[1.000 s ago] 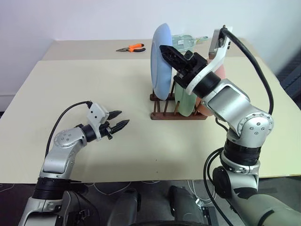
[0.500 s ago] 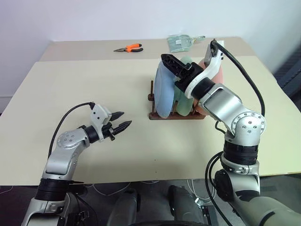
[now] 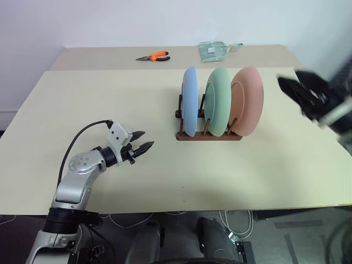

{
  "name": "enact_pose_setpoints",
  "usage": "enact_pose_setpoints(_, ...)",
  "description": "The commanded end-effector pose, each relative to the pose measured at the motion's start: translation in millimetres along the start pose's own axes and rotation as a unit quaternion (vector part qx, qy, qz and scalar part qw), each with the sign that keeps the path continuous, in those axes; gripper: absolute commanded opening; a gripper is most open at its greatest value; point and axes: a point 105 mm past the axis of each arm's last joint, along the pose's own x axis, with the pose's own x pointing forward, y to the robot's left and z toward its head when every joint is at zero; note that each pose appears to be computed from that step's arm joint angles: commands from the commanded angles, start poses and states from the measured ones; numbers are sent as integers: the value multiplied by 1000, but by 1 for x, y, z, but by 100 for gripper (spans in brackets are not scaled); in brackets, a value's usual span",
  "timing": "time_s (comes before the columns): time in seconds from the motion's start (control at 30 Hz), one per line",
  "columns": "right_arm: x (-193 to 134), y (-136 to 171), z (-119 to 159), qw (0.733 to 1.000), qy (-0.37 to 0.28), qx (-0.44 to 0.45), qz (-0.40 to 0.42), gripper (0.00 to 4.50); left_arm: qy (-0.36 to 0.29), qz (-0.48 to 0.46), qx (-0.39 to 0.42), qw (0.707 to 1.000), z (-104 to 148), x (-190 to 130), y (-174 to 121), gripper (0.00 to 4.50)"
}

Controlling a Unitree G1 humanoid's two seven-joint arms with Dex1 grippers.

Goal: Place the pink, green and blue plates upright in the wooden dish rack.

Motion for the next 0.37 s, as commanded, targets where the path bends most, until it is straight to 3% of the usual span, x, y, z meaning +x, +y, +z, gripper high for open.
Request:
enact_pose_setpoints(0.03,-14,0,-22,996,57,-62,26,292,-12,15,20,1000,8,-7,9,249)
enact_pose_setpoints(0.2,-10,-4,-72,988,114,-97,29,292,-10,31,20,999,5,-16,13,249)
enact_pose_setpoints(0.37,9,-6,-84,989,107,-97,37,292,-16,41,14,999,5,-17,6,249)
